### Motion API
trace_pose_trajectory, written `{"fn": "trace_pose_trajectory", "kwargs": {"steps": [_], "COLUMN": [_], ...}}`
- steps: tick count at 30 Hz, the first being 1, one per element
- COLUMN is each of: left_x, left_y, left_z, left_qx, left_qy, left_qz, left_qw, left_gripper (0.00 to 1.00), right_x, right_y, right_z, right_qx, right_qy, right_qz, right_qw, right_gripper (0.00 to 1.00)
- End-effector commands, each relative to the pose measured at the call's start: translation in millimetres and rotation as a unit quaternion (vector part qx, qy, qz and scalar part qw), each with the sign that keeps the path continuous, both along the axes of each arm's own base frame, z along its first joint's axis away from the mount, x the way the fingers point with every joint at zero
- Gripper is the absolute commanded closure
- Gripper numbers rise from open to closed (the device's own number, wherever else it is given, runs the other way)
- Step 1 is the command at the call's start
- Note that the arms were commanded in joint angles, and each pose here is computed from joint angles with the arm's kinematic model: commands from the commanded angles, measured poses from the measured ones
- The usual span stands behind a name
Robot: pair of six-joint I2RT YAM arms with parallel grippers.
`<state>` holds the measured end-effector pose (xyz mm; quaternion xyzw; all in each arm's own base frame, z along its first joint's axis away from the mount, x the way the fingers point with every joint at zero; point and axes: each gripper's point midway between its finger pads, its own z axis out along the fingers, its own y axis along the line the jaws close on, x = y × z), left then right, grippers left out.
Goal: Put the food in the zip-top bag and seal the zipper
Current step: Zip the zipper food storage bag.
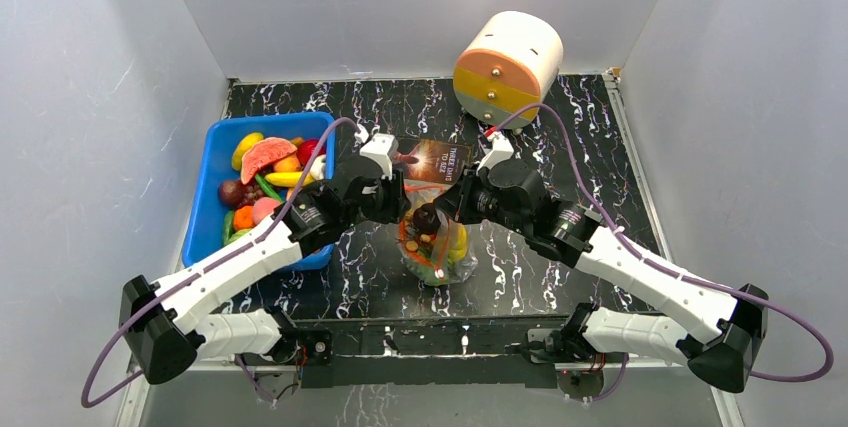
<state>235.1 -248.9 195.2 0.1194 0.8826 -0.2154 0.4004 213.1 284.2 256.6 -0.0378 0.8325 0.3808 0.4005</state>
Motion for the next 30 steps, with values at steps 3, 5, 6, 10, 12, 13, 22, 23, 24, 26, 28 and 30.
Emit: {"fn": "trace_pose_trajectory", "kwargs": {"steps": [3,5,6,10,12,13,22,23,24,26,28,30], "left_x": [9.3,7.4,5.6,-8.5,-14.7,-17.1,-29.4,-29.4,-29.5,-27.9,-26.4,-25.2], "left_y": [-8.0,-9.5,-10.8,-18.5,-20.9,-21.2,-23.6,-23.6,-23.4,-21.6,-19.8,-18.0], "left_z": [13.4,17.3,20.0,34.5,42.8,46.7,76.7,78.5,80.2,80.7,79.1,78.5], "left_qx": [0.001,-0.002,-0.007,-0.042,-0.065,-0.076,-0.156,-0.161,-0.165,-0.165,-0.161,-0.162], "left_qy": [-0.024,-0.023,-0.023,-0.010,-0.006,-0.005,-0.012,-0.013,-0.014,-0.015,-0.015,-0.015], "left_qz": [-0.008,-0.015,-0.021,-0.049,-0.056,-0.055,-0.053,-0.051,-0.050,-0.042,-0.035,-0.028], "left_qw": [1.000,1.000,0.999,0.998,0.996,0.996,0.986,0.986,0.985,0.985,0.986,0.986], "left_gripper": [0.89,1.00,1.00,1.00,1.00,1.00,1.00,1.00,1.00,1.00,1.00,1.00], "right_x": [4.9,8.6,10.3,17.1,19.0,20.0,16.2,13.1,9.2,0.8,-6.8,-13.9], "right_y": [4.0,0.1,-2.0,-9.8,-12.5,-14.1,-28.6,-29.3,-29.9,-32.9,-38.7,-44.6], "right_z": [40.7,34.0,31.8,30.0,29.8,29.7,36.7,37.8,38.6,41.0,43.3,44.0], "right_qx": [0.045,0.028,0.020,-0.007,-0.017,-0.021,-0.060,-0.066,-0.072,-0.083,-0.092,-0.099], "right_qy": [-0.048,-0.051,-0.053,-0.064,-0.069,-0.072,-0.105,-0.112,-0.120,-0.137,-0.154,-0.170], "right_qz": [-0.003,-0.013,-0.017,-0.032,-0.036,-0.038,-0.023,-0.010,0.005,0.032,0.050,0.066], "right_qw": [0.998,0.998,0.998,0.997,0.997,0.997,0.992,0.991,0.990,0.986,0.983,0.978], "right_gripper": [1.00,1.00,1.00,1.00,1.00,1.00,0.83,0.80,0.78,0.72,0.65,0.60]}}
